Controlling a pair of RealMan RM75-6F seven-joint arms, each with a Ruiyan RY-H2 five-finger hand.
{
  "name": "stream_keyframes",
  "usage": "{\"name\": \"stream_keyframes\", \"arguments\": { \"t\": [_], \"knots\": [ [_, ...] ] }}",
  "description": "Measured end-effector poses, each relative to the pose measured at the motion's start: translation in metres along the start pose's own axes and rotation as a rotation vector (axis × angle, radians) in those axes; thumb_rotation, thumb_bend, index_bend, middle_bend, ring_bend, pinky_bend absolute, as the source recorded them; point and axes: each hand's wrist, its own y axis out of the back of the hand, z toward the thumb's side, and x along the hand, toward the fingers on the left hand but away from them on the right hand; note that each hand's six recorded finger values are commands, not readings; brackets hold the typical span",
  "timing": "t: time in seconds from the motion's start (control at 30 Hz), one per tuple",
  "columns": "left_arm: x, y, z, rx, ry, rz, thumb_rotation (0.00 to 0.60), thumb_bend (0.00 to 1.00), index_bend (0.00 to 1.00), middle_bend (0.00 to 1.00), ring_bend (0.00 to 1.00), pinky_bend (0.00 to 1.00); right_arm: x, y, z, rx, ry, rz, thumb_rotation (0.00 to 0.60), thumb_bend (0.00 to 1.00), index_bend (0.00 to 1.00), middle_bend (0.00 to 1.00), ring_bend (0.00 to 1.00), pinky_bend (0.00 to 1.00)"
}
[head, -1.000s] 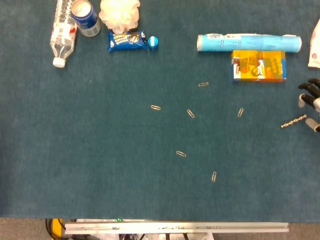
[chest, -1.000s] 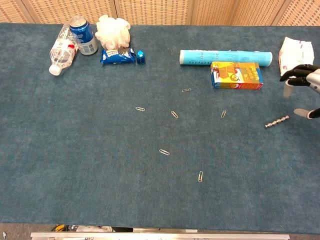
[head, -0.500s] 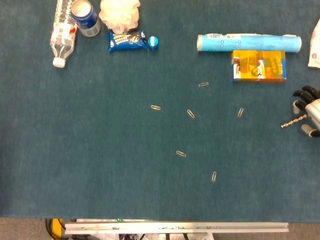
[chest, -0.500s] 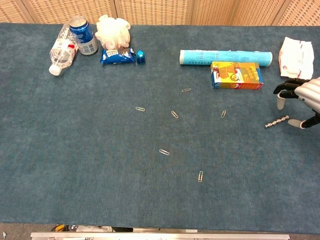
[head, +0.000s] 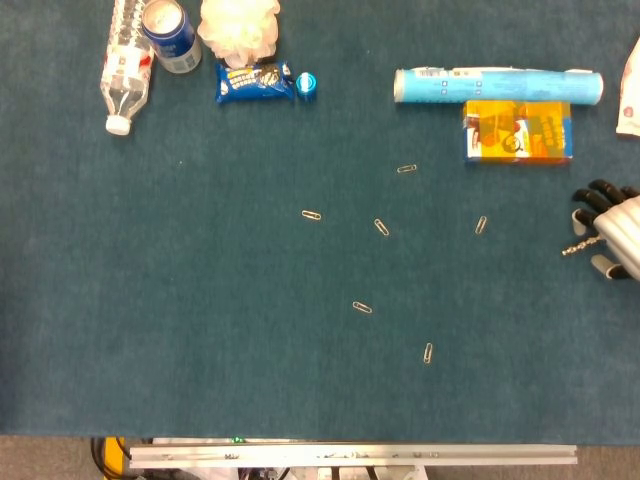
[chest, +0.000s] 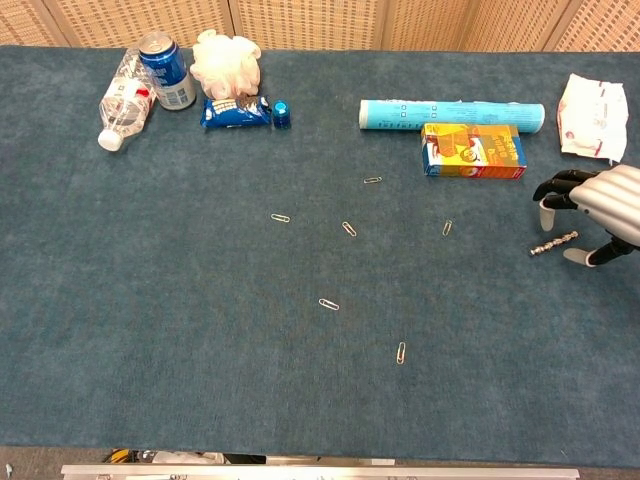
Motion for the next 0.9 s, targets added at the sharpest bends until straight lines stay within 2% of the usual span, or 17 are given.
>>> {"name": "stream_keyframes", "arguments": {
  "t": [0.9],
  "knots": [
    [0.000, 0.001, -0.001, -0.003, 0.003, -0.001, 0.600, 0.05, 0.30, 0.34, 0.33, 0.45, -0.009, -0.012, 0.009, 0.040, 0.016, 0.034, 0.600, 0.25, 0.49, 0.25, 0.17, 0.37]
  ]
}}
